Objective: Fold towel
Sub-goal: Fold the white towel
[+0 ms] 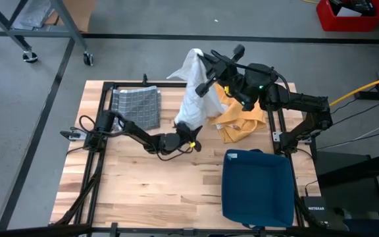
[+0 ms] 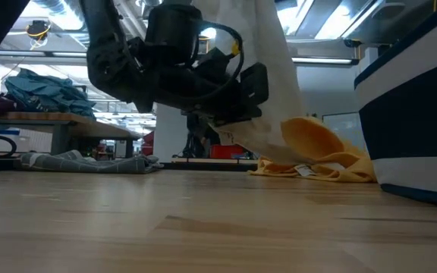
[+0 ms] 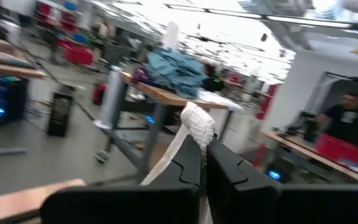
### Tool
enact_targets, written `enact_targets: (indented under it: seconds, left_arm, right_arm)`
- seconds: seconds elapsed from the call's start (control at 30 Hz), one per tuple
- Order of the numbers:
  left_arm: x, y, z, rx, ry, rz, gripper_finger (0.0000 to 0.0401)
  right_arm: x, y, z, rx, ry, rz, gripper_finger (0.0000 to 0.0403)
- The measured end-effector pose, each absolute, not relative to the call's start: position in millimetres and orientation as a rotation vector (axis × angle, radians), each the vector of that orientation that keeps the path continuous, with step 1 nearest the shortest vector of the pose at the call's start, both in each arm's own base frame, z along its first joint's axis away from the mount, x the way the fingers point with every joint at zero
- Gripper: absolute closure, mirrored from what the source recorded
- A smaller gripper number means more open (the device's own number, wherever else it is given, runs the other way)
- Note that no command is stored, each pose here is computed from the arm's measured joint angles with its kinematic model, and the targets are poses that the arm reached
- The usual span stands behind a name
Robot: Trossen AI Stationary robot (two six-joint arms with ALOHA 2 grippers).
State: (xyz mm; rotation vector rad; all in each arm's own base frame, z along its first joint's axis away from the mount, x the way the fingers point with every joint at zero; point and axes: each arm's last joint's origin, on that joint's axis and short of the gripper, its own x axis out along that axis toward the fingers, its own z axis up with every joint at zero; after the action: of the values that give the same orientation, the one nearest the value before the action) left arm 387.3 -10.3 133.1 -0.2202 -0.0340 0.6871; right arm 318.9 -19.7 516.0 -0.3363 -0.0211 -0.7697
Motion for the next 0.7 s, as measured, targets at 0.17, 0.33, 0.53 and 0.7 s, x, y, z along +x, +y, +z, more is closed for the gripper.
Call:
enact_targets:
  seconds: [0.17,0.33,0.53,0.7]
  left_arm:
    - [386,-26,132,-0.085,0.026,0.645,0.0389]
    - [384,-41,140,0.040,0.055,0.605,0.0397]
    - [378,-56,158,0.122,0.104,0.558,0.0398]
    - [371,-68,170,0.140,0.155,0.510,0.0399]
  right_arm:
    - [317,-22,514,-0.377,0.037,-0.856,0.0394]
    - [317,-22,512,-0.432,0.094,-0.885,0.0394]
    - [315,-24,504,-0.472,0.203,-0.939,0.0394]
    - [313,-27,498,-0.498,0.292,-1.008,0.0394]
